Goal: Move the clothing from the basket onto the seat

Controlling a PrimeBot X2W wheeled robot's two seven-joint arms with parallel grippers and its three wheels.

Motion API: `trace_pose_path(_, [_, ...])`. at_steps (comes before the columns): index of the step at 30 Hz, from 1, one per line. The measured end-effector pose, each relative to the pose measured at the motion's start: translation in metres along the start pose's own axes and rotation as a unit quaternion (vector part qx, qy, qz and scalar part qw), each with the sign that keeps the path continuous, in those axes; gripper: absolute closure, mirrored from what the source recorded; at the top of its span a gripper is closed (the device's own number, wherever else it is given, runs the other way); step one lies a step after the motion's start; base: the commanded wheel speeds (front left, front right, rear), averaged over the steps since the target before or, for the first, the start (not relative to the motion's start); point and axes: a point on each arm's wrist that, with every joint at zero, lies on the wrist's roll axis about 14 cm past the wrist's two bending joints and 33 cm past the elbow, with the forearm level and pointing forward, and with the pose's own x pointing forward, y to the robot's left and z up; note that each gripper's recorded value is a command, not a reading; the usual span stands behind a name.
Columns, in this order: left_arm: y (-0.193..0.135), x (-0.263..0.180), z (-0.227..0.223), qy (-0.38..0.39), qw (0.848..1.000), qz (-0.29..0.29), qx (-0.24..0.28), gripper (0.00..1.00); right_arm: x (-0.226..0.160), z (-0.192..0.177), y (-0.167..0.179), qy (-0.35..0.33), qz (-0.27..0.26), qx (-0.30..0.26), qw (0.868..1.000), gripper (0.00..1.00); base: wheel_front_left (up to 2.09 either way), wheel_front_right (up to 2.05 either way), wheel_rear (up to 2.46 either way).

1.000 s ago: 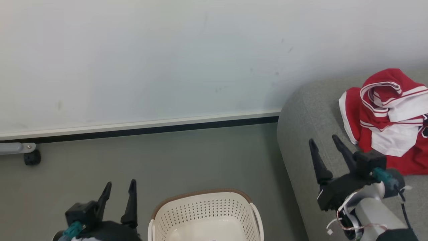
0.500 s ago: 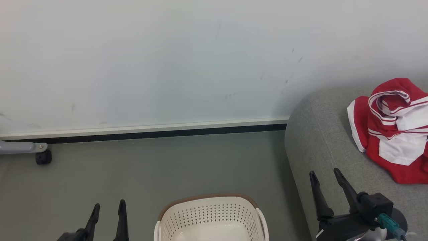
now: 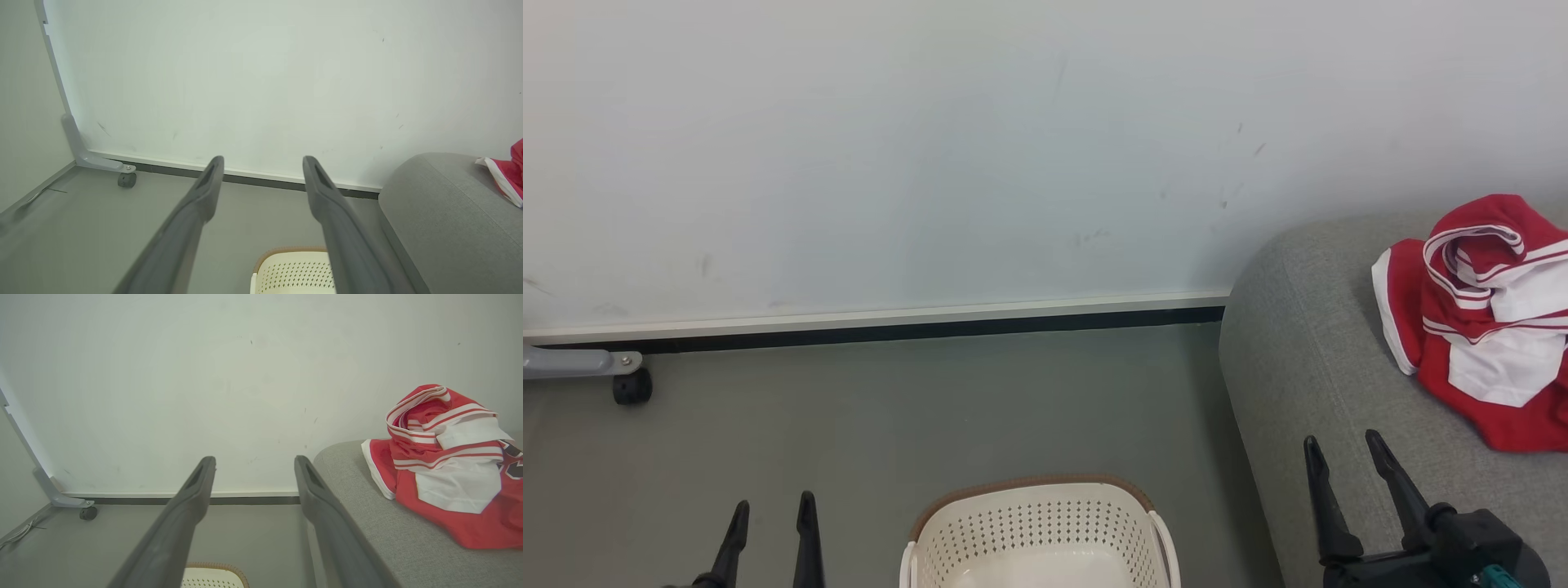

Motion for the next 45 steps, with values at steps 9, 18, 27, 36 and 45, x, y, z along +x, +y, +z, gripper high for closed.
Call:
trace_pose_path(9, [-0.002,-0.001,0.007,-0.012,1.000,-0.002,0.007,0.00,-0.002,0.011,-0.005,-0.018,-0.010,-0.004,1.000,0.00,0.00,0.00,0.00])
trace_pose_path(18, [0.000,-0.002,0.007,-0.014,1.000,0.001,0.014,0.00,-0.003,0.014,-0.006,-0.024,-0.014,-0.010,1.000,0.00,0.00,0.00,0.00])
trace_pose_path(27, [0.001,-0.002,0.007,-0.014,1.000,0.001,0.019,0.00,-0.003,0.015,-0.008,-0.026,-0.020,-0.010,0.999,0.00,0.00,0.00,0.00])
trace_pose_path(36, [0.005,-0.009,-0.014,0.019,0.999,0.010,0.027,1.00,-0.013,-0.011,-0.008,0.014,-0.028,-0.005,1.000,1.00,0.00,0.00,0.00])
trace_pose_path(45, [0.011,-0.010,-0.025,0.046,0.999,0.024,-0.015,1.00,-0.013,-0.020,-0.018,0.036,-0.048,0.040,0.997,1.00,0.00,0.00,0.00])
